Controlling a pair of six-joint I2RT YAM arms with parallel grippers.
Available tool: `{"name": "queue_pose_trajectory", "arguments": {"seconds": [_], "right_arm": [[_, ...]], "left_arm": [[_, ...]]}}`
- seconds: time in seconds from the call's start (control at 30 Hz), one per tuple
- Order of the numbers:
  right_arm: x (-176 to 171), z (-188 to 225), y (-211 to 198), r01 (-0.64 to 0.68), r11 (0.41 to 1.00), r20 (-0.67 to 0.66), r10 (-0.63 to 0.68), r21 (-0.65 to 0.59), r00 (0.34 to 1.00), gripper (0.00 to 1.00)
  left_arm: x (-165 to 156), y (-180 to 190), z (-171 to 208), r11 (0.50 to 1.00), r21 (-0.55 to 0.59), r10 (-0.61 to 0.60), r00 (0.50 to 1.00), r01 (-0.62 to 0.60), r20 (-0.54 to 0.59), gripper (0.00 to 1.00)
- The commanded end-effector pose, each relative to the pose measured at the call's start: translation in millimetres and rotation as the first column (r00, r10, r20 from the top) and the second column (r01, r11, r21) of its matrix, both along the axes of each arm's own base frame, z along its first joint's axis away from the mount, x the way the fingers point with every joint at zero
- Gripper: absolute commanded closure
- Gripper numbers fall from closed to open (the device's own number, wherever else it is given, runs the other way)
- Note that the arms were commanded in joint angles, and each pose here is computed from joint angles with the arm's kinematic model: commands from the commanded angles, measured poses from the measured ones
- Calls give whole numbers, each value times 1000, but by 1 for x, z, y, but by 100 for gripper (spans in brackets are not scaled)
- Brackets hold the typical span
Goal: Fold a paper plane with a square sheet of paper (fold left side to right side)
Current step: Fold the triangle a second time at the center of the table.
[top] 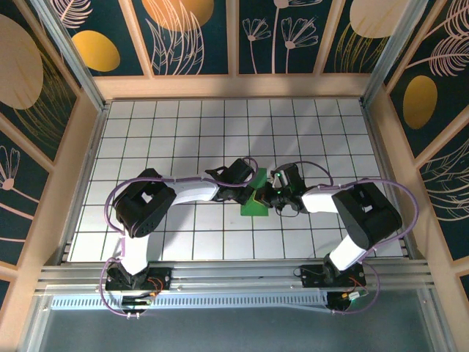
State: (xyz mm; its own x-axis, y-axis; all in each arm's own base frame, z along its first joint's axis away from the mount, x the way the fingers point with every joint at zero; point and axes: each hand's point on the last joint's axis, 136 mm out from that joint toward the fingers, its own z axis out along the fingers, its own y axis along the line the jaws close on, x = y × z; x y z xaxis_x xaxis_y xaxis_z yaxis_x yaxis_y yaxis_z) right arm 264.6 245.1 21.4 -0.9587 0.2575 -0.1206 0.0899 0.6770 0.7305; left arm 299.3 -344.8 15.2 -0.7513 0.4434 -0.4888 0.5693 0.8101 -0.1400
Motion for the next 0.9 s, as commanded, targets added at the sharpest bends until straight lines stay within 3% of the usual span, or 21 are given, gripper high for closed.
{"name": "queue_pose_trajectory", "arguments": {"seconds": [0.0, 0.37, 0.63, 0.87], "right_arm": [[-1, -9, -3, -5, 999, -13, 4, -50, 1000, 100], [-11, -24, -11, -9, 994, -53, 3, -108, 999, 100], [-16, -31, -16, -4, 992, -70, -6, -130, 998, 100], [-15, -30, -15, -2, 992, -65, -7, -127, 998, 100]], "left_arm": [[-6, 8, -20, 999, 48, -15, 999, 17, -46, 100], [-3, 6, -13, 1000, 31, 1, 999, 0, -35, 99], [16, 7, 42, 998, -9, 59, 996, -59, 67, 72], [10, 13, 76, 991, -96, 98, 994, -92, 54, 69]]}}
